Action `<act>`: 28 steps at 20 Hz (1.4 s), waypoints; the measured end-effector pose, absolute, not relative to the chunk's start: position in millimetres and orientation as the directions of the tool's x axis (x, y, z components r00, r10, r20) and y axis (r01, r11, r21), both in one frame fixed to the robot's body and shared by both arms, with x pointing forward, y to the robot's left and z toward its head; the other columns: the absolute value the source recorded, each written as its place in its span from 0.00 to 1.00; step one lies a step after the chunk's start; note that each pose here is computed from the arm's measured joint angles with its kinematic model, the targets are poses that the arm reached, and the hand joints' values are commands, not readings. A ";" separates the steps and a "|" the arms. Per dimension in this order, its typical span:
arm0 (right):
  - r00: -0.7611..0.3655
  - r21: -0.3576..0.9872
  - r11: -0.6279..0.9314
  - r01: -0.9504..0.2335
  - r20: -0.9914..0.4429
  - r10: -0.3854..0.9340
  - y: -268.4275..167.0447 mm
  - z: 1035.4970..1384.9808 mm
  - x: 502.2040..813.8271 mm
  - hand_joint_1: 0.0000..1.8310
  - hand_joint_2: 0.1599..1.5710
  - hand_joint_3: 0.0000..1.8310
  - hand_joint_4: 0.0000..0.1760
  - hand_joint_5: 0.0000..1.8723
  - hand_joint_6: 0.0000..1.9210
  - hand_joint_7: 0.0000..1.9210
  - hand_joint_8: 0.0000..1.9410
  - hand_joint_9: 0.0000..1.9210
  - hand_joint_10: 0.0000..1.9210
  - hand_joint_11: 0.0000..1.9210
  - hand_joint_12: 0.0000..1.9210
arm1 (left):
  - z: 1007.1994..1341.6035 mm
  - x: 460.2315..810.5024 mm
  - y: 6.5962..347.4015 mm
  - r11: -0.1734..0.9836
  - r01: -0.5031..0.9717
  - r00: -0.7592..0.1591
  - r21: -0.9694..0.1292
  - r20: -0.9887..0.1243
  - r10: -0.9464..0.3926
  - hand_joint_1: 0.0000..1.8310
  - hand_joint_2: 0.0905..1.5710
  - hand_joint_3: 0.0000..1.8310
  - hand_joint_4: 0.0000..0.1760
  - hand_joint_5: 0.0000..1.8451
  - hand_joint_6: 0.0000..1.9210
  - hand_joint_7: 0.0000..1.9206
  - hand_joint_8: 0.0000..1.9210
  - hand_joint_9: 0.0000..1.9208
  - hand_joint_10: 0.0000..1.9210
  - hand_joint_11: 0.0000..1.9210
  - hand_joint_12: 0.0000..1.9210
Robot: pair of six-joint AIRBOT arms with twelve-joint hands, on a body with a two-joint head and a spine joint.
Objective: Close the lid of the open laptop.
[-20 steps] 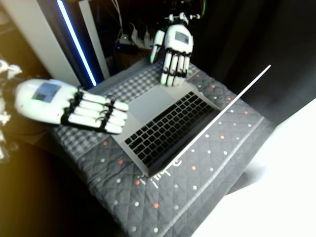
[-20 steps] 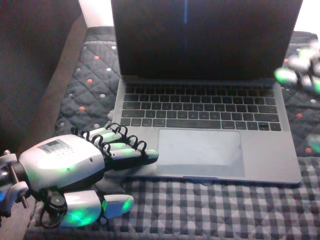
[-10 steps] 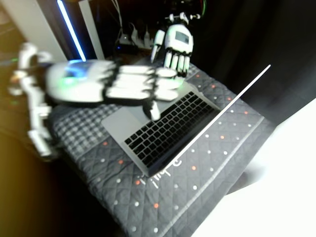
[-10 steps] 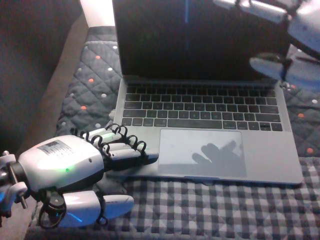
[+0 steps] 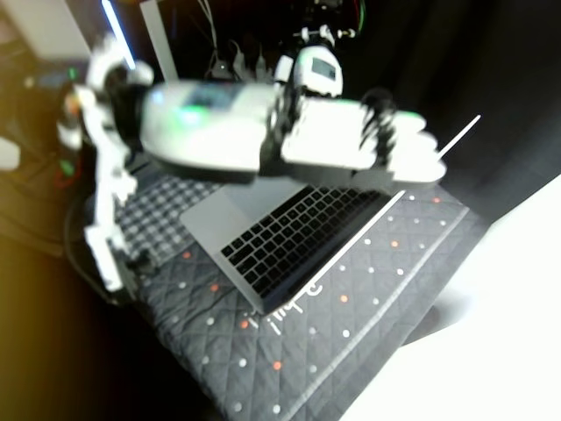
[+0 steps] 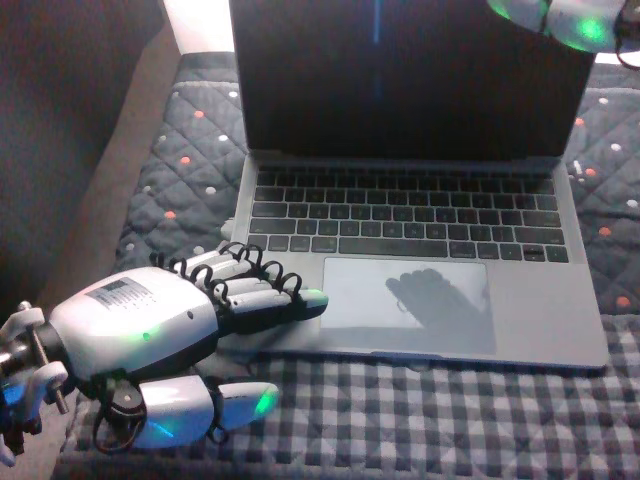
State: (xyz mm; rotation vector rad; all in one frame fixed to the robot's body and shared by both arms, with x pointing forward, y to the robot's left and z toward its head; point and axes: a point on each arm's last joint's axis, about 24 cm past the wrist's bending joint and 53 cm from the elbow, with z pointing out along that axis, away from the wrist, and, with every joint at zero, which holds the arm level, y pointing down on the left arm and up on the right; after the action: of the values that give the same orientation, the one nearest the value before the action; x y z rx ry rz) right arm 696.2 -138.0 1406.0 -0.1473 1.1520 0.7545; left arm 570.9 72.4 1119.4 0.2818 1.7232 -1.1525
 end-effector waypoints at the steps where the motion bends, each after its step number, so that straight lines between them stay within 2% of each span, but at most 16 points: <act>1: 0.166 0.286 0.749 -0.598 -0.870 0.465 -137.8 1401.9 702.9 0.24 0.87 0.00 0.46 0.00 0.00 0.00 0.00 0.00 0.00 0.00 0.00 | 1119.0 570.6 71.6 0.517 0.644 -0.473 -0.564 -0.824 -0.312 0.08 0.89 0.00 0.11 0.12 0.00 0.13 0.00 0.00 0.28 0.00 0.50; 4: 0.124 0.327 0.757 -0.565 -0.874 0.470 -145.6 1392.9 719.9 0.29 0.86 0.00 0.00 0.00 0.00 0.00 0.00 0.00 0.00 0.00 0.00 | 1119.5 570.8 71.7 0.515 0.644 -0.473 -0.566 -0.824 -0.314 0.09 0.89 0.00 0.02 0.14 0.00 0.13 0.00 0.00 0.30 0.00 0.52; 9: 0.058 0.353 0.752 -0.556 -0.886 0.459 -133.7 1378.5 731.1 0.36 0.81 0.00 0.00 0.04 0.00 0.09 0.01 0.04 0.02 0.00 0.00 | 1119.6 570.8 71.7 0.514 0.642 -0.475 -0.569 -0.821 -0.316 0.12 0.89 0.00 0.06 0.14 0.00 0.14 0.00 0.00 0.29 0.00 0.50; 10: 0.062 0.351 0.749 -0.561 -0.885 0.461 -131.8 1379.8 729.4 0.39 0.79 0.02 0.00 0.17 0.00 0.25 0.06 0.10 0.29 0.00 0.30 | 1119.6 570.8 71.7 0.514 0.642 -0.475 -0.570 -0.821 -0.317 0.11 0.89 0.00 0.08 0.14 0.00 0.14 0.00 0.00 0.28 0.00 0.49; 11: 0.068 0.349 0.746 -0.567 -0.883 0.465 -130.6 1382.2 727.4 0.40 0.78 0.01 0.00 0.23 0.03 0.27 0.18 0.11 0.47 0.00 0.61 | 1119.6 570.7 71.6 0.514 0.642 -0.475 -0.569 -0.821 -0.316 0.10 0.89 0.00 0.15 0.12 0.00 0.13 0.00 0.00 0.27 0.00 0.49; 12: 0.086 0.338 0.743 -0.577 -0.880 0.467 -129.4 1388.6 723.0 0.40 0.76 0.00 0.00 0.10 0.47 0.16 0.43 0.10 0.60 0.00 0.86 | 1119.6 570.8 71.7 0.514 0.641 -0.475 -0.570 -0.821 -0.317 0.11 0.89 0.00 0.16 0.12 0.00 0.12 0.00 0.00 0.28 0.00 0.49; 13: 0.102 0.319 0.745 -0.586 -0.883 0.459 -128.8 1392.0 716.9 0.39 0.76 0.00 0.00 0.02 0.70 0.11 0.61 0.09 0.75 0.00 0.97 | 1119.5 571.1 72.0 0.515 0.640 -0.476 -0.571 -0.820 -0.318 0.11 0.89 0.00 0.19 0.12 0.00 0.12 0.00 0.00 0.27 0.00 0.49; 15: 0.090 0.298 0.742 -0.600 -0.897 0.433 -121.7 1387.2 707.7 0.38 0.78 0.00 0.00 0.00 0.88 0.05 0.90 0.14 0.98 0.24 1.00 | 1119.9 571.9 72.5 0.515 0.636 -0.476 -0.574 -0.818 -0.323 0.11 0.89 0.00 0.21 0.12 0.00 0.12 0.00 0.02 0.24 0.00 0.43; 17: 0.092 0.253 0.729 -0.636 -0.913 0.397 -111.2 1385.6 692.3 0.34 0.75 0.00 0.00 0.00 0.87 0.00 0.84 0.02 0.97 0.12 1.00 | 1120.3 572.7 73.8 0.515 0.631 -0.478 -0.580 -0.814 -0.332 0.14 0.88 0.00 0.23 0.12 0.00 0.13 0.00 0.02 0.25 0.00 0.52; 19: 0.063 0.262 0.684 -0.680 -0.910 0.411 -108.2 1383.7 680.6 0.26 0.72 0.00 0.00 0.00 0.84 0.00 0.88 0.05 0.99 0.22 1.00 | 1120.4 573.9 76.1 0.516 0.621 -0.479 -0.590 -0.807 -0.346 0.15 0.88 0.00 0.16 0.13 0.00 0.13 0.00 0.01 0.25 0.00 0.44; 20: 0.046 0.270 0.663 -0.698 -0.908 0.418 -108.7 1380.1 674.3 0.25 0.73 0.00 0.00 0.00 0.72 0.00 0.84 0.01 1.00 0.16 1.00 | 1120.3 573.8 77.8 0.517 0.617 -0.480 -0.593 -0.804 -0.351 0.13 0.89 0.00 0.17 0.12 0.00 0.12 0.00 0.01 0.24 0.00 0.36; 21: 0.030 0.274 0.645 -0.713 -0.907 0.420 -107.2 1374.6 668.6 0.25 0.74 0.00 0.00 0.00 0.67 0.00 0.69 0.00 0.89 0.05 1.00 | 1119.4 572.9 79.8 0.518 0.612 -0.482 -0.597 -0.802 -0.353 0.11 0.89 0.00 0.15 0.12 0.00 0.13 0.00 0.01 0.23 0.00 0.32; 23: -0.015 0.287 0.599 -0.748 -0.909 0.417 -100.4 1357.1 653.6 0.23 0.72 0.00 0.00 0.00 0.68 0.00 0.60 0.00 0.82 0.00 1.00 | 1117.2 571.3 83.8 0.525 0.604 -0.487 -0.600 -0.799 -0.353 0.10 0.89 0.00 0.26 0.11 0.00 0.12 0.00 0.01 0.22 0.00 0.36; 24: -0.032 0.286 0.579 -0.764 -0.912 0.408 -96.4 1349.6 645.2 0.30 0.76 0.00 0.00 0.00 0.77 0.00 0.82 0.06 0.96 0.13 1.00 | 1117.2 571.7 84.2 0.525 0.602 -0.487 -0.601 -0.798 -0.355 0.11 0.89 0.00 0.22 0.12 0.00 0.12 0.00 0.02 0.23 0.00 0.37; 25: -0.059 0.287 0.555 -0.781 -0.918 0.391 -90.3 1340.5 636.9 0.32 0.74 0.00 0.00 0.00 0.64 0.00 0.89 0.03 1.00 0.04 1.00 | 1117.3 571.9 84.5 0.526 0.601 -0.487 -0.602 -0.797 -0.356 0.08 0.91 0.00 0.16 0.11 0.00 0.12 0.00 0.01 0.22 0.00 0.27; 28: -0.114 0.306 0.524 -0.795 -0.923 0.367 -84.0 1321.3 625.1 0.31 0.72 0.00 0.00 0.00 0.73 0.00 0.90 0.00 0.98 0.00 1.00 | 1115.9 571.2 85.6 0.526 0.595 -0.491 -0.608 -0.793 -0.361 0.10 0.90 0.00 0.21 0.12 0.01 0.12 0.00 0.01 0.23 0.00 0.31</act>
State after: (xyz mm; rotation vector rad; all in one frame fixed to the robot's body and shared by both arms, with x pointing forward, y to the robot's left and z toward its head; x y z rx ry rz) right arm 625.1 -84.0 1321.3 -0.4110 1.3518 1.0333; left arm 571.2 85.6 1115.9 0.1970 1.7372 -1.1616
